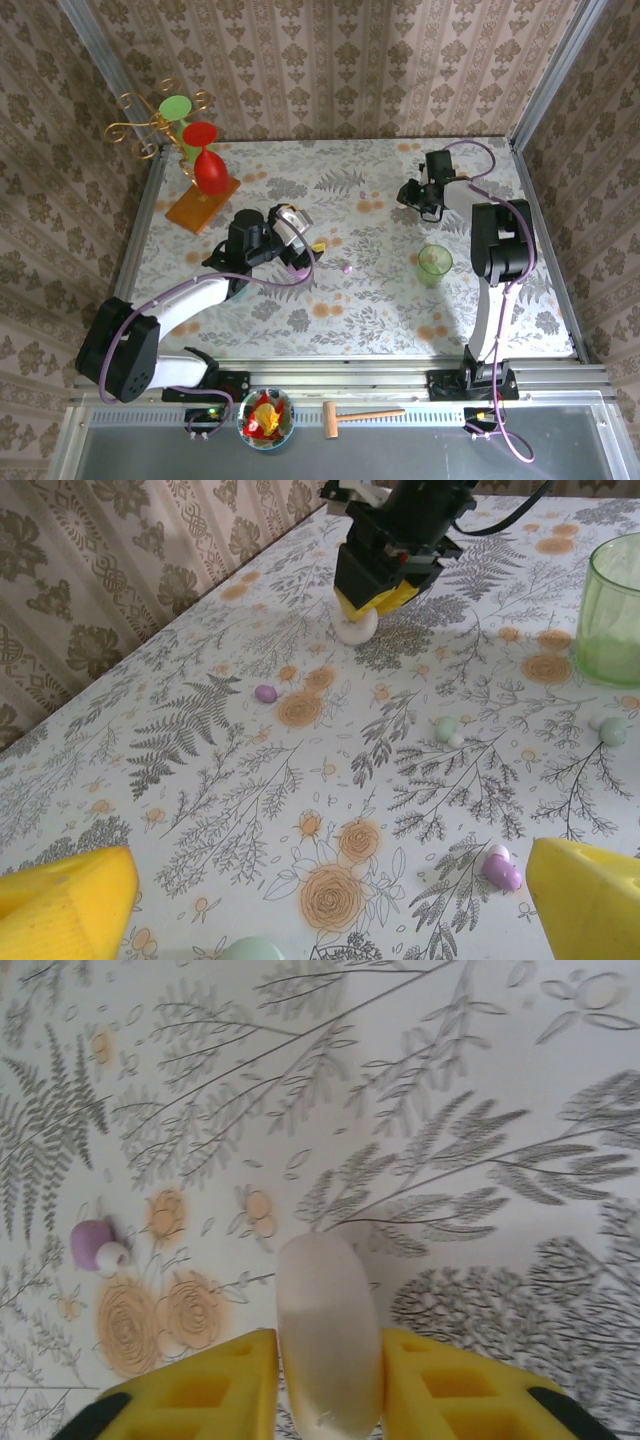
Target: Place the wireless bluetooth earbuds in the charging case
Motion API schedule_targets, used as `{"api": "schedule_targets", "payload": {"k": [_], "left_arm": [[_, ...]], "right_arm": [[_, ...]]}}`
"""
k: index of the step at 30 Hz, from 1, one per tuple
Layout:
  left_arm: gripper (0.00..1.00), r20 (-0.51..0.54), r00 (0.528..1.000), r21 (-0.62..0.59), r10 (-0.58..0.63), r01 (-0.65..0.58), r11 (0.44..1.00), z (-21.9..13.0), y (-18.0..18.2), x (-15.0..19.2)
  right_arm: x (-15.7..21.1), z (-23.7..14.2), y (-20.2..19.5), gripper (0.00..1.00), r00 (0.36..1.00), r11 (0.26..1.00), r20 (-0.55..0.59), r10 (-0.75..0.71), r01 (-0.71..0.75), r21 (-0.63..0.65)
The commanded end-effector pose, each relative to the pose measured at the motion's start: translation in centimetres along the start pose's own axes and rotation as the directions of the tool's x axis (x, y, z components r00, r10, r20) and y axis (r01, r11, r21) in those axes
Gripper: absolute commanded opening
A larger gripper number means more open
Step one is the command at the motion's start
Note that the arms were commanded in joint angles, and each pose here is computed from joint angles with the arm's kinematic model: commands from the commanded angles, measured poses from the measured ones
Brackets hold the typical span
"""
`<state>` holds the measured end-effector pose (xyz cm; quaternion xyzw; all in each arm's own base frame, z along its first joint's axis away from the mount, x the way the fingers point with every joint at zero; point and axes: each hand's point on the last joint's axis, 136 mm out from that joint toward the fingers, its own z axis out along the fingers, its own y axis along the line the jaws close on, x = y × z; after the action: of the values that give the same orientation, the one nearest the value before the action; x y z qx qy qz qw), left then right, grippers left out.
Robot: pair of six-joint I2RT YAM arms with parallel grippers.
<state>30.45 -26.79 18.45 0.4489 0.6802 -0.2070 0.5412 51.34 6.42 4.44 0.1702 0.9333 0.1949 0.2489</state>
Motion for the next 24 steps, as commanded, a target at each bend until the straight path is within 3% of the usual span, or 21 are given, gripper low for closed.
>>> {"api": "schedule_targets", "payload": {"k": [1,6,11,16,19,24], "left_arm": [[1.0,-0.007,1.0,-0.028,-0.009,0.008,1.0,0.0,1.1,-0.8],[1.0,-0.012,0.997,-0.067,-0.081,0.08,0.995,-0.2,2.3,-0.6],[1.0,-0.001,0.984,-0.137,-0.181,0.179,0.974,-0.7,4.3,-0.4],[1.0,0.03,0.976,-0.205,-0.217,0.218,0.954,-1.6,6.0,-0.6],[1.0,0.025,0.971,-0.248,-0.238,0.237,0.939,-2.3,6.9,-0.4],[1.0,0.04,0.947,-0.326,-0.319,0.315,0.892,-4.4,9.2,0.2]], "right_arm": [[-0.1,-0.5,-2.0,0.39,0.999,0.997,0.003,0.043,-0.043,0.065],[-1.6,-4.3,-1.7,0.6,0.995,0.996,0.097,-0.031,0.023,0.083],[-1.5,-8.5,1.7,0.76,0.98,0.991,0.153,-0.129,0.133,-0.012],[1.2,-11.0,6.9,0.81,0.935,0.941,0.163,-0.315,0.33,-0.079],[4.0,-11.8,11.3,0.81,0.86,0.853,0.174,-0.481,0.504,-0.134],[11.9,-10.8,18.7,0.84,0.599,0.541,0.224,-0.769,0.796,-0.271]]}}
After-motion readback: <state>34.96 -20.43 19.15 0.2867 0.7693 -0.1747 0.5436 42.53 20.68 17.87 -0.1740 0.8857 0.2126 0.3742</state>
